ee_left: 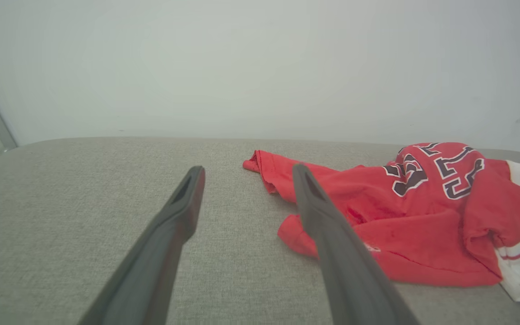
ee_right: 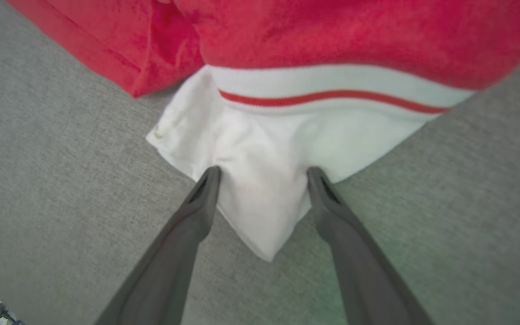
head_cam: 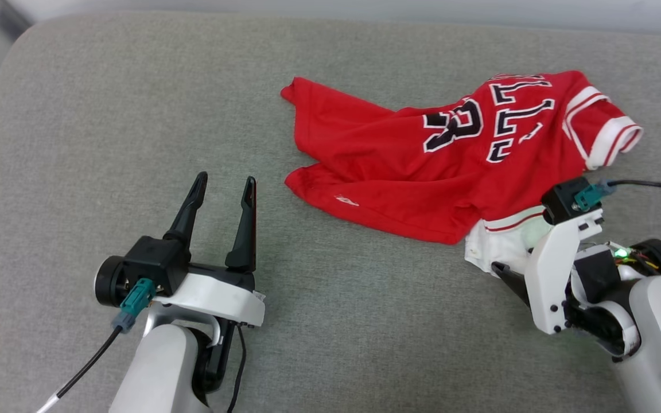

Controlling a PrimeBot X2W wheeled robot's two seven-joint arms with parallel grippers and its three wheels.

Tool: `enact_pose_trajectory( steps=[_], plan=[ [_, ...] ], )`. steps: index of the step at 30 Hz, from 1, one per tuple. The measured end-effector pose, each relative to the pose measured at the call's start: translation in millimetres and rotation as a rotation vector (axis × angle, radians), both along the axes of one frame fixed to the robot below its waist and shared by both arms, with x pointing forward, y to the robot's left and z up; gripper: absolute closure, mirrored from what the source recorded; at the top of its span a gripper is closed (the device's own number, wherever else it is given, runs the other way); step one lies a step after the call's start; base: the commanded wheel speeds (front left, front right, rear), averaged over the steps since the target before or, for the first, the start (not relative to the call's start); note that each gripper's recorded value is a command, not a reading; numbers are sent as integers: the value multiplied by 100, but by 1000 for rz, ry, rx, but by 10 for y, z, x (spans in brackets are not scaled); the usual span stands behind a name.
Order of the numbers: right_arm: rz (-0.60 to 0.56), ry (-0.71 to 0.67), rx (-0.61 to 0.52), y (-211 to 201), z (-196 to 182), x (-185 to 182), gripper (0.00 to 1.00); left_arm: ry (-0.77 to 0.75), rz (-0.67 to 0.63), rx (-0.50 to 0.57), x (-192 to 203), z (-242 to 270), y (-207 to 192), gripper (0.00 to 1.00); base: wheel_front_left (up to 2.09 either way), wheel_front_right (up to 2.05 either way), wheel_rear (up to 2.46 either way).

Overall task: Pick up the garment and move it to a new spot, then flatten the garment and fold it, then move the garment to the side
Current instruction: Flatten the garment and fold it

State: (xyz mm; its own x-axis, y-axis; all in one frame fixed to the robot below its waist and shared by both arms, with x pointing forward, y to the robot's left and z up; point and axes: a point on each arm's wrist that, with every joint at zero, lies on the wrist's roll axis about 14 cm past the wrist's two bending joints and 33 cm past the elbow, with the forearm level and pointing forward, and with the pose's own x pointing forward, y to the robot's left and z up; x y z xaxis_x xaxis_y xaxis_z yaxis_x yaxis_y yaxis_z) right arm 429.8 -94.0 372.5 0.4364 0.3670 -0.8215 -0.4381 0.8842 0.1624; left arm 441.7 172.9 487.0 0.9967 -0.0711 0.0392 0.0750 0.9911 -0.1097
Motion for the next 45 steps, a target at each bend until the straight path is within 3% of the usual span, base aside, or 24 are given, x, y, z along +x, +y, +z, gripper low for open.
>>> enact_pose_trajectory(
  steps=[3,6,7,13,17,23,30,35,36,37,40,45],
  plan=[
    [25,35,-11,52,-105,11,0,20,21,1,-14,-68,68,0,0,0,0],
    [33,39,-14,60,-119,8,85,17,31,1,-16,-56,105,0,0,0,0],
    [35,30,-14,62,-101,9,100,12,32,2,-16,-40,108,0,0,0,0],
    [32,-59,-14,6,122,35,100,2,28,7,-70,3,94,0,0,0,0],
    [-16,-211,-3,-165,510,169,100,-13,19,6,-116,64,53,0,0,0,0],
    [-205,-365,-34,-852,975,110,100,-29,7,10,-199,129,-18,0,0,0,0],
    [-553,-242,-48,-1766,683,-584,100,-44,-23,11,-235,193,-120,0,0,0,0],
    [-713,-96,-27,-1952,180,-1093,100,-37,-31,14,-231,188,-144,0,0,0,0],
    [-729,-83,-19,-1943,114,-1138,62,-31,-28,15,-232,173,-138,0,0,0,0],
    [-740,-77,-11,-1918,58,-1166,2,-26,-29,15,-233,160,-139,0,0,0,0],
    [-753,-144,19,-1830,54,-1107,0,-17,-29,15,-237,142,-134,0,0,0,0],
    [-747,-402,38,-1848,378,-858,0,-16,-30,21,-261,160,-122,0,0,0,0]
  ],
)
